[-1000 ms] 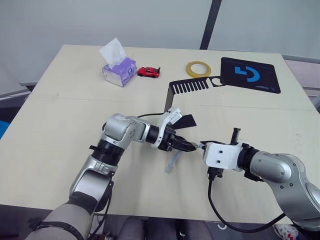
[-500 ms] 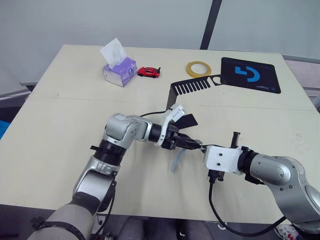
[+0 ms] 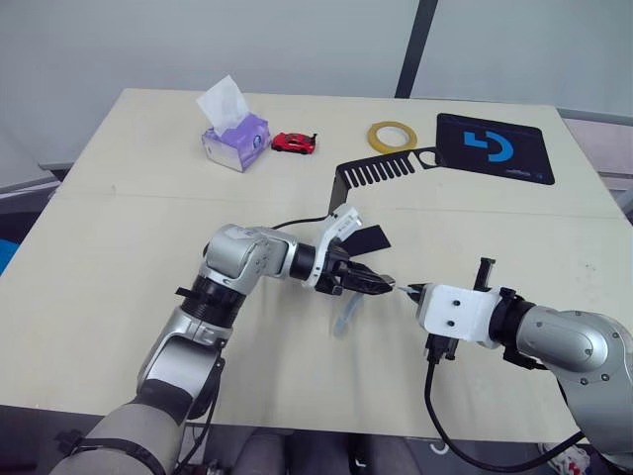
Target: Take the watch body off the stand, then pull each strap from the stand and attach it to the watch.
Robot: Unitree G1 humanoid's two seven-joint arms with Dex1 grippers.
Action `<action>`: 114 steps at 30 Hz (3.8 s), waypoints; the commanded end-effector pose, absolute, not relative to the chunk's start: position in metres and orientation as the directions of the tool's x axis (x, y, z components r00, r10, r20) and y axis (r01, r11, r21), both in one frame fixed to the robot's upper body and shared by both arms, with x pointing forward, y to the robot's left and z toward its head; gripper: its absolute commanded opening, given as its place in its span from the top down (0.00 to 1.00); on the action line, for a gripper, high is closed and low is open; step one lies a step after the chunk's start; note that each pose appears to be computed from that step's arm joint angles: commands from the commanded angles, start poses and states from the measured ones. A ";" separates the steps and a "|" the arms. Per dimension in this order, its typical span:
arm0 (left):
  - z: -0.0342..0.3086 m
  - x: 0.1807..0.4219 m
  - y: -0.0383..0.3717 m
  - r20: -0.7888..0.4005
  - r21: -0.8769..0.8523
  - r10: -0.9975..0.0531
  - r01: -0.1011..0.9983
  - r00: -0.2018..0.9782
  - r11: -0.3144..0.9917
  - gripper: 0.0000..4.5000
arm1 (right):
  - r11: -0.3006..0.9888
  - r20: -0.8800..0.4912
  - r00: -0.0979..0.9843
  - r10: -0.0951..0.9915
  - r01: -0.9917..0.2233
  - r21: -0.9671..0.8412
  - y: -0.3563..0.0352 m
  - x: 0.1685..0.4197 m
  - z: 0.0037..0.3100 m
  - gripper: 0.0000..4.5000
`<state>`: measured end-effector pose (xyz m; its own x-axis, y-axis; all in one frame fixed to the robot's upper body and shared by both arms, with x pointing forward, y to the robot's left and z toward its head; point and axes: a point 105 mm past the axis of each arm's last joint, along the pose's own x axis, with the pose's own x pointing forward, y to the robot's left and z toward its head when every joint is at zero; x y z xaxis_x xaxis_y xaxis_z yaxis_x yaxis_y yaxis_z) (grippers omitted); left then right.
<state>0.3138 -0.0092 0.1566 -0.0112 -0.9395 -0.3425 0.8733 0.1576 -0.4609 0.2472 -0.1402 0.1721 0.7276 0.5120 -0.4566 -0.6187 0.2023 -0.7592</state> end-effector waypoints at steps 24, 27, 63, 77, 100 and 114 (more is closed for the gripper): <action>0.173 0.303 -0.018 -0.294 -0.453 -0.954 0.886 -0.050 0.093 0.62 | 0.166 -0.431 0.742 0.513 -0.579 -0.799 -0.137 0.253 0.175 1.00; 0.171 0.303 -0.017 -0.297 -0.454 -0.954 0.886 -0.046 0.098 0.62 | 0.171 -0.422 0.750 0.510 -0.569 -0.804 -0.137 0.254 0.178 1.00; 0.168 0.309 -0.016 -0.306 -0.449 -0.951 0.886 -0.032 0.114 0.62 | 0.196 -0.420 0.751 0.509 -0.577 -0.793 -0.139 0.247 0.183 1.00; 0.172 0.309 -0.015 -0.299 -0.451 -0.954 0.885 -0.028 0.115 0.62 | 0.181 -0.435 0.744 0.507 -0.585 -0.791 -0.140 0.247 0.177 1.00; 0.175 0.302 -0.021 -0.281 -0.476 -0.958 0.874 -0.047 0.096 0.62 | 0.177 -0.427 0.749 0.507 -0.575 -0.799 -0.139 0.250 0.177 1.00; 0.177 0.298 -0.025 -0.274 -0.490 -0.960 0.867 -0.059 0.087 0.62 | 0.158 -0.424 0.751 0.506 -0.564 -0.811 -0.138 0.253 0.177 1.00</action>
<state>0.3058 -0.0173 0.1606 -0.0242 -0.9472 -0.3198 0.8425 0.1529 -0.5165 0.2527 -0.1404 0.1692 0.7398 0.4976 -0.4528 -0.5984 0.1791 -0.7809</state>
